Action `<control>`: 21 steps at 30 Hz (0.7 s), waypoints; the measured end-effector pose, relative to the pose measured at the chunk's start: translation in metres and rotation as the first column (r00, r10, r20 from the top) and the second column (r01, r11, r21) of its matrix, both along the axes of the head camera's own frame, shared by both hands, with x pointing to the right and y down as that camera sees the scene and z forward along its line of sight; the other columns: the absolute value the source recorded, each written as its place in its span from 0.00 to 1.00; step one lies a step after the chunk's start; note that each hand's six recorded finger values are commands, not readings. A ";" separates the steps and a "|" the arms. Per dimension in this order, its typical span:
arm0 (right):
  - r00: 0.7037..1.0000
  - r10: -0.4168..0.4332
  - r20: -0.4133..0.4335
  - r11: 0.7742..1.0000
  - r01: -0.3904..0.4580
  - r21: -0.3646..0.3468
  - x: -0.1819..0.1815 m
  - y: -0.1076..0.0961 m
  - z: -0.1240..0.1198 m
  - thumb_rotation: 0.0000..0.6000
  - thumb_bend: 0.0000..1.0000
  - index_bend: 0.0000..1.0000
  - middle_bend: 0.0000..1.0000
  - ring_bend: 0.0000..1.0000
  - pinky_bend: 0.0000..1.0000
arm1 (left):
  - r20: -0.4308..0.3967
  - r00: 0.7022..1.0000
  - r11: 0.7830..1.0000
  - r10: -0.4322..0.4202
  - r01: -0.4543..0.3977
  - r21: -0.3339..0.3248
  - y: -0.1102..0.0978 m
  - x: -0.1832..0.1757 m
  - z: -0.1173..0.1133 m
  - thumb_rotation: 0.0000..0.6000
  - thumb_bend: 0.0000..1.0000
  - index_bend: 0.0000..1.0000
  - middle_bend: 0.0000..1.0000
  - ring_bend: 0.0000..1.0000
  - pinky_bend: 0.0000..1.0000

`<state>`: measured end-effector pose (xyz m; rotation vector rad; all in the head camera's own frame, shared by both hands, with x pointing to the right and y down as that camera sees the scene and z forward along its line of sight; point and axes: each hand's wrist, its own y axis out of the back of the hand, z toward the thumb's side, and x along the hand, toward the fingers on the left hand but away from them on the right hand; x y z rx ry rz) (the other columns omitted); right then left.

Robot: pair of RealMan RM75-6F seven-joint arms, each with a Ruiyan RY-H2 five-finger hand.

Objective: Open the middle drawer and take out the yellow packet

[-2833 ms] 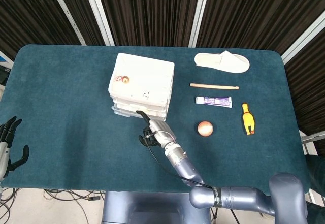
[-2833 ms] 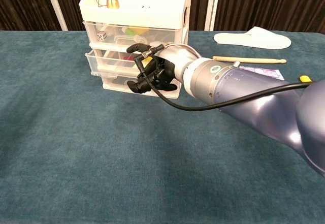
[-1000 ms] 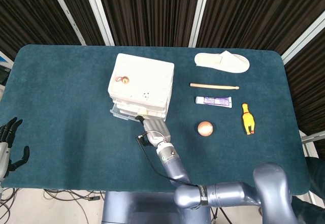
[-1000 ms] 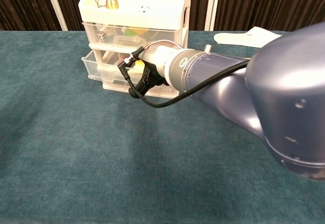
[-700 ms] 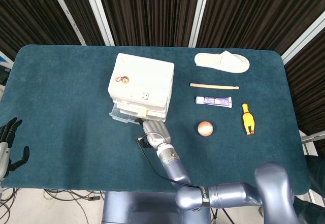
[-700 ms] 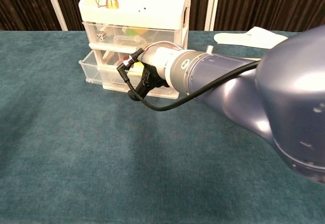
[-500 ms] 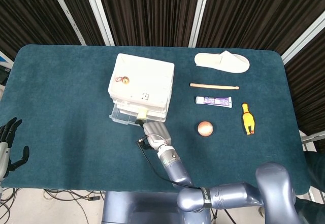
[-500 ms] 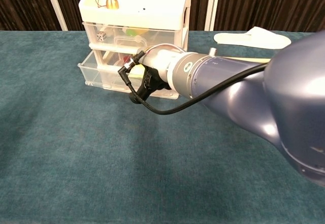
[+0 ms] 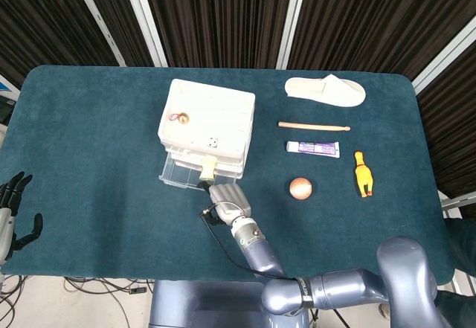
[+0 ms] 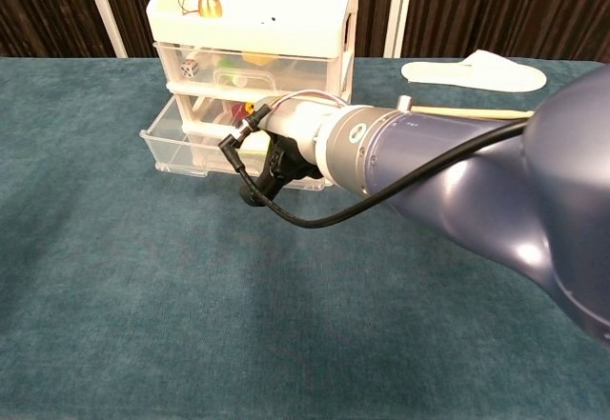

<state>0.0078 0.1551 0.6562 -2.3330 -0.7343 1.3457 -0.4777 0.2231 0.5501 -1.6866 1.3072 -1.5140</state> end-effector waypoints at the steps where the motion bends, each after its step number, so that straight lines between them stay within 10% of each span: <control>1: 1.000 0.000 0.000 1.000 0.000 0.000 0.000 0.000 0.000 1.00 0.51 0.26 0.96 1.00 1.00 | 0.000 1.000 1.000 0.000 0.000 0.000 0.000 0.000 0.000 1.00 0.51 0.03 0.00 0.00 0.00; 21: 1.000 -0.008 0.005 0.999 0.009 -0.031 0.001 0.010 -0.006 1.00 0.51 0.26 0.96 1.00 1.00 | -0.002 1.000 1.000 0.000 0.000 -0.001 0.000 0.000 0.000 1.00 0.51 0.03 0.00 0.00 0.00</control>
